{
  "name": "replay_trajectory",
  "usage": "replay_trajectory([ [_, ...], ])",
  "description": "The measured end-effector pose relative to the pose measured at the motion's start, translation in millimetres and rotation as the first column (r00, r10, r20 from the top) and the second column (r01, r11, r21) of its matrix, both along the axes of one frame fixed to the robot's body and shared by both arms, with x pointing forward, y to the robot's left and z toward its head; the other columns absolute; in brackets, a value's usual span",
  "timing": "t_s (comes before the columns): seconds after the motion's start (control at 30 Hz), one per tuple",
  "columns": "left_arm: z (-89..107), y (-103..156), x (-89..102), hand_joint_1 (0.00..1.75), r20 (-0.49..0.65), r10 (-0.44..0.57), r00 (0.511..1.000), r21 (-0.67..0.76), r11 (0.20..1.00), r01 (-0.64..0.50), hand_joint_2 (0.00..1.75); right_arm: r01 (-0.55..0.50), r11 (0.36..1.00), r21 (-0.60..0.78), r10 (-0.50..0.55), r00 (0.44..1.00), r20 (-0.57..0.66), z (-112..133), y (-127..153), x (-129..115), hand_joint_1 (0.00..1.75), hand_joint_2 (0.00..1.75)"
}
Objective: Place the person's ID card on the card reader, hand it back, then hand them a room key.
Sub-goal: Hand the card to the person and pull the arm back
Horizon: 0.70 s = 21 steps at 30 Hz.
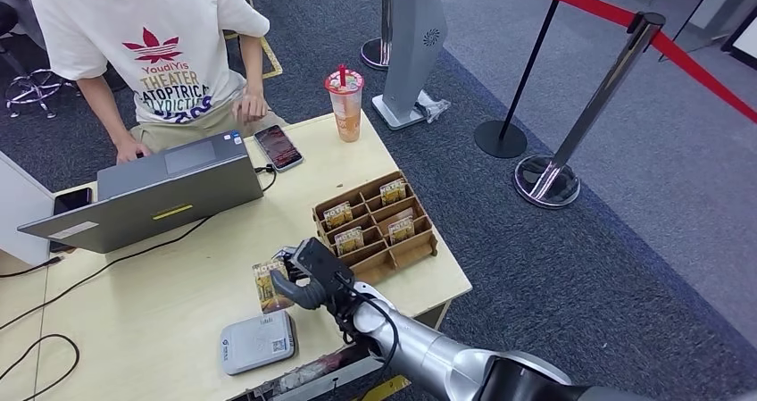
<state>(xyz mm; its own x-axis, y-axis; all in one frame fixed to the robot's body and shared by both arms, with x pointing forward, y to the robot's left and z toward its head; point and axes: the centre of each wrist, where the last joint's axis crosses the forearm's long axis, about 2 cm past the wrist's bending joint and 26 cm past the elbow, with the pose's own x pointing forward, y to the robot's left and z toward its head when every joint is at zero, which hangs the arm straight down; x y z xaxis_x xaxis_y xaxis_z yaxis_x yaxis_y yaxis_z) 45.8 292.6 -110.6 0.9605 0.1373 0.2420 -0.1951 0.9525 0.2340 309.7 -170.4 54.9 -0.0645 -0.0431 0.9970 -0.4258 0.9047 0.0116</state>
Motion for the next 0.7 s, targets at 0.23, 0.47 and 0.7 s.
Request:
replay_trajectory([
  [0.23, 0.0, 0, 0.0, 0.0, 0.004, -0.001, 1.0, -0.003, 1.0, 0.001, 0.0, 0.023, 0.984, 0.175, -0.041, 0.994, 0.099, 37, -7, 9, 1.75, 1.75],
  [0.47, 0.0, 0, 0.8, 0.0, 0.009, -0.005, 1.0, -0.011, 1.0, 0.005, 0.0, 0.002, 0.96, 0.281, -0.083, 0.957, 0.277, 90, -18, 19, 1.75, 1.75],
  [0.7, 0.7, 0, 6.7, 0.0, 0.008, -0.014, 1.0, -0.017, 1.0, 0.014, 0.0, -0.016, 0.963, 0.269, -0.104, 0.898, 0.428, 131, -24, 38, 1.75, 1.75],
])
